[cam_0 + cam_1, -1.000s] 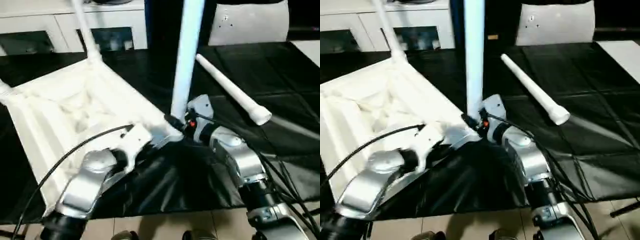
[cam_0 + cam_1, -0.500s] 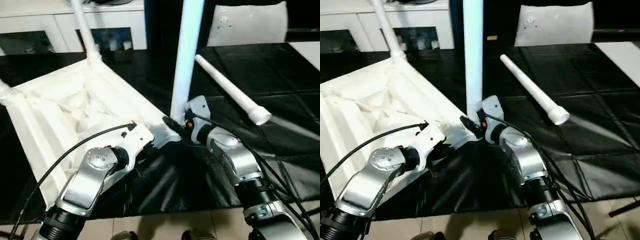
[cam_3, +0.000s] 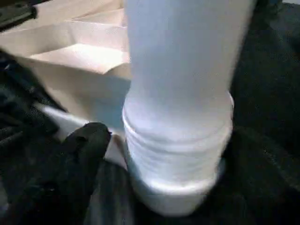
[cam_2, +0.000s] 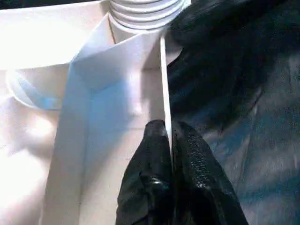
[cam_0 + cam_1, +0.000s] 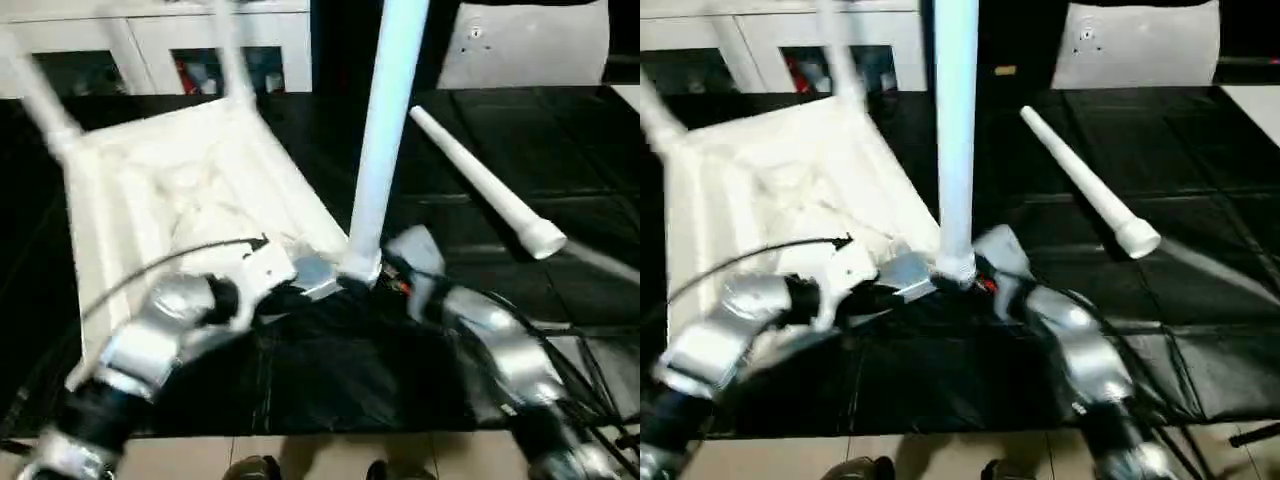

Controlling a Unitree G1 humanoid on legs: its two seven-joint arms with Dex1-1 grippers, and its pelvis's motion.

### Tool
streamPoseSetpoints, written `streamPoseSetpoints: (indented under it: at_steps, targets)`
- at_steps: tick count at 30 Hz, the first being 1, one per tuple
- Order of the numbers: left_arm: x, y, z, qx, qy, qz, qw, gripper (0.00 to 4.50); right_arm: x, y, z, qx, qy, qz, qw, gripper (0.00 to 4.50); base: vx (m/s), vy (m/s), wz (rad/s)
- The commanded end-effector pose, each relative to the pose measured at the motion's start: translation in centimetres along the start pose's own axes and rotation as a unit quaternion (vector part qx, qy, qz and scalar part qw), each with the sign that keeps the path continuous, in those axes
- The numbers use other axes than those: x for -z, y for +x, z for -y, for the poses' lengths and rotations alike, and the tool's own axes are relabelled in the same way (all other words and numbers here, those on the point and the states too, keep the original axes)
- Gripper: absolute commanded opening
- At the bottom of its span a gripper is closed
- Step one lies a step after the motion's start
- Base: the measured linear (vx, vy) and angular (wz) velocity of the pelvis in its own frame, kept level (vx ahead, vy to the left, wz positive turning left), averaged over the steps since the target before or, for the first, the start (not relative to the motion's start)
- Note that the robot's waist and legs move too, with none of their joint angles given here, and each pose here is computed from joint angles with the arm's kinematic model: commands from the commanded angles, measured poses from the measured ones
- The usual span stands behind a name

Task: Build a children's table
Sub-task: Rotate leg to tighten

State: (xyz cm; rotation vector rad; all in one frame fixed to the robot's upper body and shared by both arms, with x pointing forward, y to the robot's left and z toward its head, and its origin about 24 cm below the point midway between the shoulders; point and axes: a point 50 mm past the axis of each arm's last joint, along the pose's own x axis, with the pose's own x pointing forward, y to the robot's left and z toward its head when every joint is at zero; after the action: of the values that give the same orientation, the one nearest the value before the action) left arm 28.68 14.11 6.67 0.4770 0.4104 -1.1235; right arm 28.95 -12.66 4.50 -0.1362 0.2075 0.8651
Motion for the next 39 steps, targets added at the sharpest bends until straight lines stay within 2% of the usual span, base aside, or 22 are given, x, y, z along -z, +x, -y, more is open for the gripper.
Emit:
streamPoseSetpoints:
  at_steps: [1,3,4,5,10,12,20,23,26,28,34,39]
  targets:
    - [-0.1,0.2,0.4,0.049,0.035,-0.004,0.998,0.00,0.8,-0.8,0.0,-0.009,0.016,-0.015,1.000,4.47,0.000,0.000,0.00]
    - [0.1,0.1,0.2,0.080,0.060,-0.010,0.995,0.00,0.4,-2.0,0.4,-0.026,0.002,-0.013,1.000,4.47,0.000,0.000,0.00]
    - [0.1,0.1,0.2,0.080,0.060,-0.010,0.995,0.00,0.4,-2.0,0.4,-0.026,0.002,-0.013,1.000,4.47,0.000,0.000,0.00]
    - [0.4,0.1,0.0,0.105,0.075,-0.016,0.991,0.00,-0.2,-3.1,0.5,-0.055,-0.015,-0.012,0.998,4.47,0.000,0.000,0.00]
    - [0.4,0.0,-0.1,0.152,0.093,-0.014,0.984,0.00,-1.2,-4.4,0.7,-0.100,-0.042,-0.015,0.994,4.47,0.000,0.000,0.00]
    - [0.4,-0.2,0.1,0.207,0.109,-0.021,0.972,0.00,-2.0,-4.8,0.6,-0.145,-0.061,-0.034,0.987,4.47,0.000,0.000,0.00]
    - [0.4,0.0,-0.1,0.234,0.139,-0.033,0.962,0.00,-2.9,-4.2,0.7,-0.176,-0.087,-0.049,0.979,4.47,0.000,0.000,0.00]
    - [0.3,0.1,-0.3,0.240,0.141,-0.032,0.960,0.00,-3.2,-3.7,0.3,-0.198,-0.078,-0.049,0.976,4.47,0.000,0.000,0.00]
    - [0.3,0.1,-0.3,0.241,0.142,-0.032,0.959,0.00,-3.2,-3.6,0.0,-0.211,-0.071,-0.052,0.973,4.13,0.000,0.000,0.00]
    - [0.3,0.1,-0.3,0.243,0.144,-0.033,0.959,0.00,-3.0,-3.4,-0.1,-0.218,-0.064,-0.056,0.972,4.13,0.000,0.000,0.00]
    - [0.5,0.1,-0.4,0.245,0.146,-0.036,0.958,0.00,-2.7,-3.1,-0.1,-0.228,-0.045,-0.062,0.971,3.37,0.000,0.000,0.00]
    - [0.6,0.1,-0.4,0.246,0.146,-0.038,0.958,0.00,-2.7,-3.0,-0.1,-0.231,-0.036,-0.061,0.970,3.04,0.000,0.000,0.00]
